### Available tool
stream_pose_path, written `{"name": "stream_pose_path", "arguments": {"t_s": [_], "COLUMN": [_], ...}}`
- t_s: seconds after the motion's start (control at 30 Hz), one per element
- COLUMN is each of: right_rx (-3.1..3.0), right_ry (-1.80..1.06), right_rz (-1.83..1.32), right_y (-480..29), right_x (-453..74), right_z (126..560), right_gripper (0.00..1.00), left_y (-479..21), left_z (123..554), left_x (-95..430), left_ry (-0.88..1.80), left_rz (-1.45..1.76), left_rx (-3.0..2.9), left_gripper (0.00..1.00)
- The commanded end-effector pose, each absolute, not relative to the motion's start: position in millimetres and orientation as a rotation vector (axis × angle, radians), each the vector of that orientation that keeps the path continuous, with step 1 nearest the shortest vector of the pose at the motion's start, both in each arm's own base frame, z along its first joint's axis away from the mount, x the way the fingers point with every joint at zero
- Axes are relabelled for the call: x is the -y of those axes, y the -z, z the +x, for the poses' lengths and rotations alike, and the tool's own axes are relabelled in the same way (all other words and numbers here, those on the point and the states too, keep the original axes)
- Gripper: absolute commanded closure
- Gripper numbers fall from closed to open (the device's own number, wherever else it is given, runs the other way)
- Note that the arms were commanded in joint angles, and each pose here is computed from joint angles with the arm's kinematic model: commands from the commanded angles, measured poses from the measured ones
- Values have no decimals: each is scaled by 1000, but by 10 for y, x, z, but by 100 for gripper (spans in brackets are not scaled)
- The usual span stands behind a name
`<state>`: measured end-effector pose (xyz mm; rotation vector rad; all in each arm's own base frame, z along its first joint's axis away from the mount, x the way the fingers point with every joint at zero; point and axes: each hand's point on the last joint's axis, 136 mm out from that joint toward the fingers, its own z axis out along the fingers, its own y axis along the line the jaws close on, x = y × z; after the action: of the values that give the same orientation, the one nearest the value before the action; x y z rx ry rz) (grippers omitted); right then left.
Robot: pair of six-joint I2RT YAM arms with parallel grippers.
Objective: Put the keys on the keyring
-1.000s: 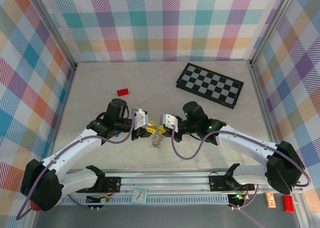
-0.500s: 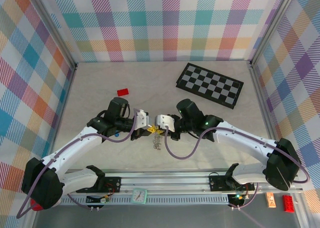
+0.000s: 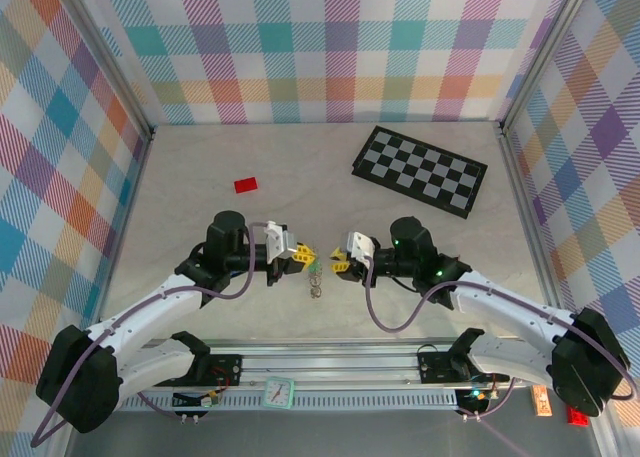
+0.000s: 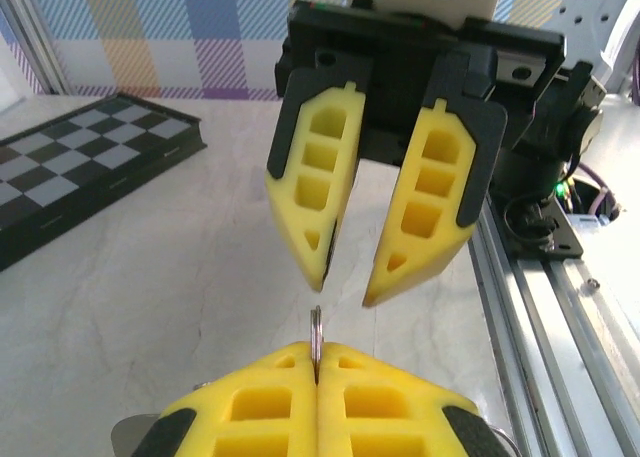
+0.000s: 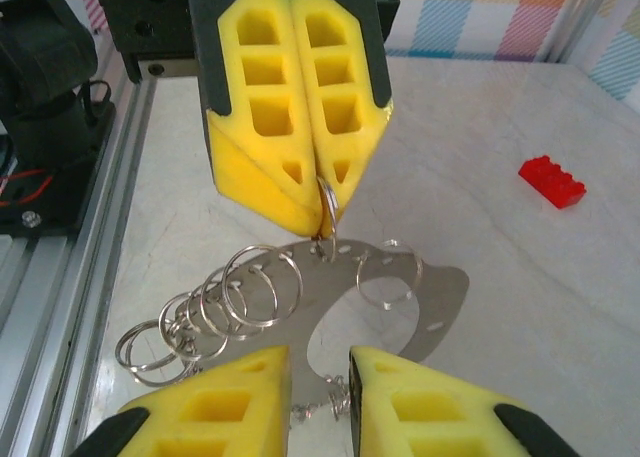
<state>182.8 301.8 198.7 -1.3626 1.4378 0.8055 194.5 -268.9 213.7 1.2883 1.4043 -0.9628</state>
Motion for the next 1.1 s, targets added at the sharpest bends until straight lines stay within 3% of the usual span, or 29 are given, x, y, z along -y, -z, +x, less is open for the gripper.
{"name": "stream_pose_path", "arguments": {"t_s": [0.0, 0.87, 1.07], "right_rx": [-1354, -1361, -1324], "right_ry": [-858, -895, -932], "right_rz": [-1324, -1253, -1254], "right_y": [-2179, -2258, -2333], "right_x": [-3100, -3234, -3259], "right_z": [1830, 1988, 1946], "right_gripper": [79, 79, 88], "left_y": [-2361, -2368, -2367], "left_z": [1867, 1850, 1841], "left_x": [2747, 2796, 2802], "left_ry": [1026, 1100, 1112], "left_rz": [1266, 1213, 1218], "left_rx": [-1289, -1249, -1249], "left_gripper": [100, 100, 100]}}
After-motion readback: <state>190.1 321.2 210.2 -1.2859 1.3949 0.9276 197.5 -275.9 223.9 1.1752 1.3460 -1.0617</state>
